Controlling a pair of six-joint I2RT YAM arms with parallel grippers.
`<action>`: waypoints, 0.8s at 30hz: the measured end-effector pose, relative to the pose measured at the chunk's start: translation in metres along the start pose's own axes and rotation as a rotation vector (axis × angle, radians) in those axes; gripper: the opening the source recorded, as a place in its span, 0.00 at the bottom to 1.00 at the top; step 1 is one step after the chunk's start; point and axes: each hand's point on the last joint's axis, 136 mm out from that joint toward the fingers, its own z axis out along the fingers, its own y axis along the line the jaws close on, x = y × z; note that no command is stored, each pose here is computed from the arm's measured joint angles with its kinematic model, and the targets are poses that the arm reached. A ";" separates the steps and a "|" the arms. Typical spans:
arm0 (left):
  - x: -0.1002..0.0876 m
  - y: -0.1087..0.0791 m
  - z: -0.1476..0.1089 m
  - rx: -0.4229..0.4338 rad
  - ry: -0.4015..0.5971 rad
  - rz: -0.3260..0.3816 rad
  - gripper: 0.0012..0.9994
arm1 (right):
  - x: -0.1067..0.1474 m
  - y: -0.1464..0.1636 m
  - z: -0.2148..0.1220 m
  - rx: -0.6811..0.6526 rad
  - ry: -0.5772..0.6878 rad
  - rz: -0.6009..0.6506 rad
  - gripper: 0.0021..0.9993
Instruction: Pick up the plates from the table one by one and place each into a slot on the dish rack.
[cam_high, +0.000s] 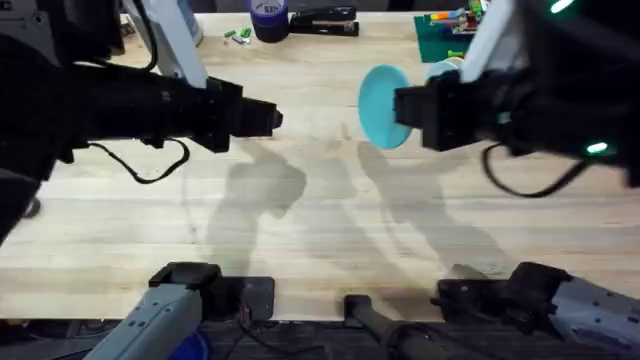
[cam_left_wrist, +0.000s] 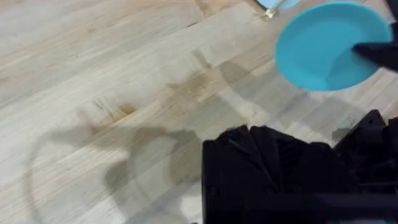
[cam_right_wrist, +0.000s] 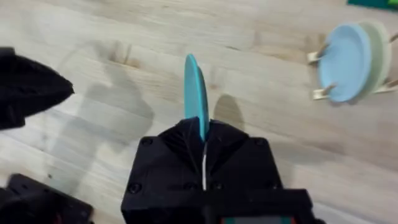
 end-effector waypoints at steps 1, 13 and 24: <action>0.000 0.000 0.000 -0.001 0.000 0.005 0.04 | -0.003 -0.002 -0.006 0.006 0.001 -0.019 0.03; -0.007 0.002 0.000 -0.014 -0.024 0.166 0.04 | -0.033 -0.035 -0.060 0.079 -0.005 -0.186 0.03; -0.013 0.003 0.000 -0.024 -0.046 0.209 0.99 | -0.039 -0.069 -0.077 0.170 0.020 -0.272 0.03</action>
